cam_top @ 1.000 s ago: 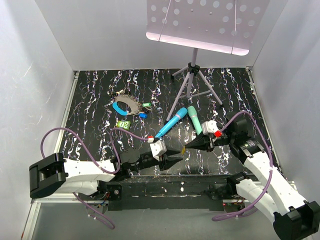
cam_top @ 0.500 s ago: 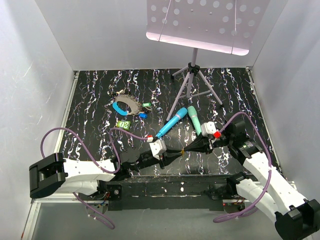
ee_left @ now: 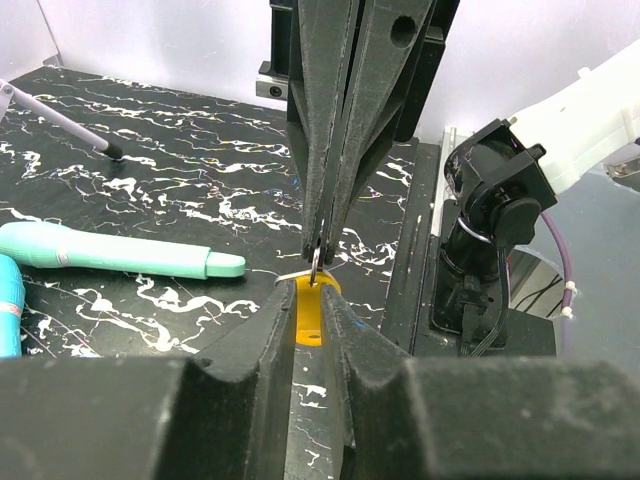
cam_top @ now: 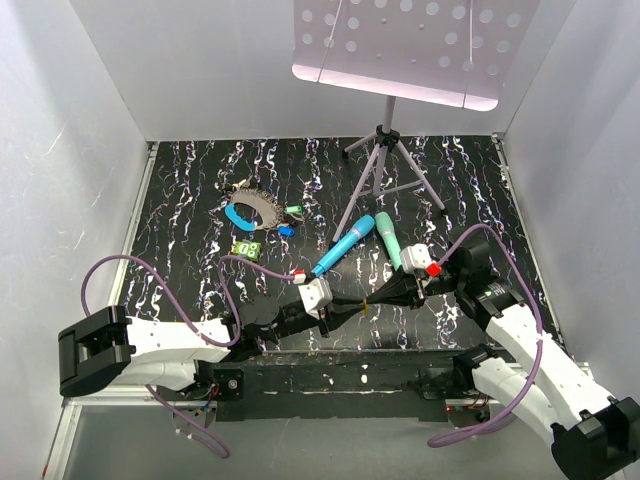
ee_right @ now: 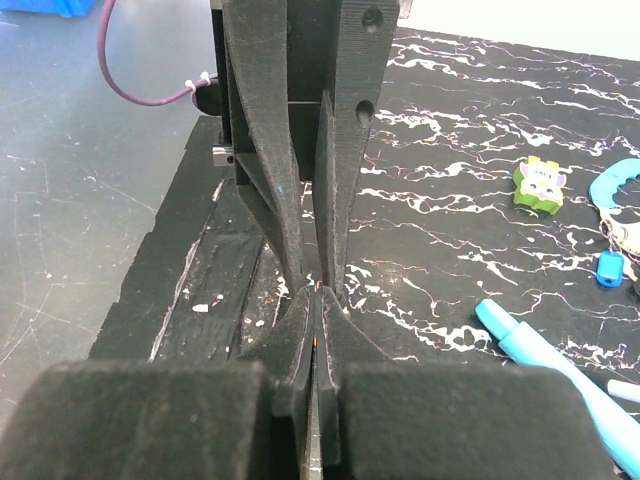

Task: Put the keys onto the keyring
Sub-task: Adjust the key.

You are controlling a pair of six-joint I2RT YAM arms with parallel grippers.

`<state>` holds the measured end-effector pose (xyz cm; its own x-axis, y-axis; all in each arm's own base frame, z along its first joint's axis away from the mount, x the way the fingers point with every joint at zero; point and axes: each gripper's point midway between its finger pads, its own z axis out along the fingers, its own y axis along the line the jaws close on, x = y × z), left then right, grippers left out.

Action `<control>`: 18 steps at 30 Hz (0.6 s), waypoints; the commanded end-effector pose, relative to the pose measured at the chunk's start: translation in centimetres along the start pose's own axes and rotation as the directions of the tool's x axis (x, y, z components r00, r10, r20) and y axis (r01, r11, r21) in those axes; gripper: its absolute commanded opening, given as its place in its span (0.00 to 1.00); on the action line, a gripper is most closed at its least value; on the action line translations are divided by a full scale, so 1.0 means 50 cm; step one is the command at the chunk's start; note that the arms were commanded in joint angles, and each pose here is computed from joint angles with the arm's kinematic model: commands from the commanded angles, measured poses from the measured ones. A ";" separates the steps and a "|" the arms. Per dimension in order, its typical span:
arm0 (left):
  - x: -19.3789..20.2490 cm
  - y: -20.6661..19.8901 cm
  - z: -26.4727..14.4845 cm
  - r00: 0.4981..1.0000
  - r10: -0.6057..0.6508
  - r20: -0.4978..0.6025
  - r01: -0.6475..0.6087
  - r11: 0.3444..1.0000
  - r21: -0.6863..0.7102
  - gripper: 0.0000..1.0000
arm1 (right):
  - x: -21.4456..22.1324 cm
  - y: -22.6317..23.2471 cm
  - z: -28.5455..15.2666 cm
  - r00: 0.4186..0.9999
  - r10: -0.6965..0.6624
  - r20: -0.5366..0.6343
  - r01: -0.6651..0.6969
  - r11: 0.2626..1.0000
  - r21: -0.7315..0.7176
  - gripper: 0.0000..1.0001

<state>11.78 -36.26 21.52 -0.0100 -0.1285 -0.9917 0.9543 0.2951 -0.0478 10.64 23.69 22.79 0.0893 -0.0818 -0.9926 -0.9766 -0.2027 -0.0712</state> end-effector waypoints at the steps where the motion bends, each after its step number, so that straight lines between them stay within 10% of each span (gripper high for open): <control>1: -0.051 0.004 0.015 0.998 0.016 0.068 -0.016 1.000 -0.011 0.13 | -0.005 0.009 0.004 1.000 -0.018 0.016 0.019 1.000 -0.020 0.01; 15: -0.043 -0.003 0.014 0.999 0.017 0.031 -0.017 1.000 0.009 0.00 | -0.012 0.002 0.005 1.000 -0.010 0.006 0.010 1.000 -0.001 0.01; 18: -0.039 0.005 0.003 0.999 0.028 -0.027 -0.028 1.000 -0.011 0.00 | -0.011 -0.005 0.001 1.000 0.004 -0.022 -0.003 1.000 0.028 0.16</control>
<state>11.71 -36.46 21.55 -0.0109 -0.1105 -0.9938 0.9566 0.2884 -0.0426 10.58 23.77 22.17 0.0624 -0.0996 -0.9931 -0.9805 -0.1921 -0.0424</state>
